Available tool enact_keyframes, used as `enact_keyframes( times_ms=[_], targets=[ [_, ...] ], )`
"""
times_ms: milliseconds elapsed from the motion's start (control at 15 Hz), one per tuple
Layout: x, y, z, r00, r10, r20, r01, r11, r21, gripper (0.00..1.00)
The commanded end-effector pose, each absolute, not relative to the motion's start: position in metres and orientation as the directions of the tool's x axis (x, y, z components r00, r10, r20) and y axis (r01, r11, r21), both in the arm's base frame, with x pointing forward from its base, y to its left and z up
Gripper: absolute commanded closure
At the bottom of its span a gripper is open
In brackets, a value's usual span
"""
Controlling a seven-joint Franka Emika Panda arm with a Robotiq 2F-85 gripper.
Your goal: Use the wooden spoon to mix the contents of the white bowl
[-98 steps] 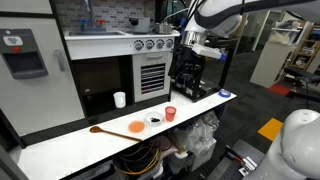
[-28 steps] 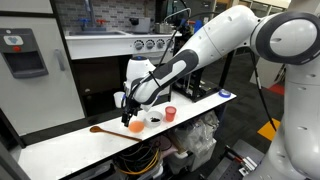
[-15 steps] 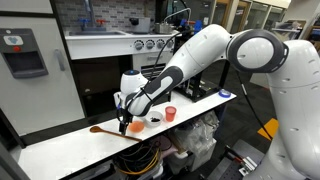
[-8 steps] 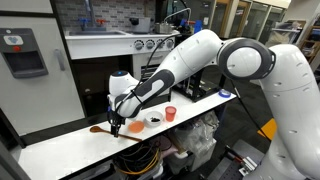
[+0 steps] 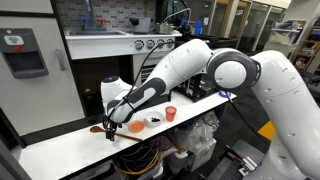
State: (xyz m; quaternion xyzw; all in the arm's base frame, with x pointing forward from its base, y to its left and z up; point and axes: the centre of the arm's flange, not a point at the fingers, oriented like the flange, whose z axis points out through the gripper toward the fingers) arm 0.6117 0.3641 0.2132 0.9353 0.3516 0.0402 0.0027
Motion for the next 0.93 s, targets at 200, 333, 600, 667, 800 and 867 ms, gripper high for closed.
enact_keyframes(
  times_ms=[200, 333, 600, 667, 800, 867],
  targets=[
    [0.634, 0.366, 0.197, 0.781, 0.623, 0.052, 0.621, -0.782, 0.045, 0.00],
    [0.635, 0.367, 0.195, 0.783, 0.620, 0.046, 0.618, -0.785, 0.043, 0.00],
    [0.636, 0.367, 0.192, 0.785, 0.618, 0.041, 0.617, -0.786, 0.036, 0.34],
    [0.636, 0.366, 0.191, 0.785, 0.618, 0.040, 0.617, -0.786, 0.036, 0.42],
    [0.637, 0.367, 0.190, 0.786, 0.617, 0.040, 0.616, -0.787, 0.034, 0.56],
    [0.637, 0.368, 0.191, 0.786, 0.617, 0.042, 0.616, -0.787, 0.033, 0.62]
  ],
)
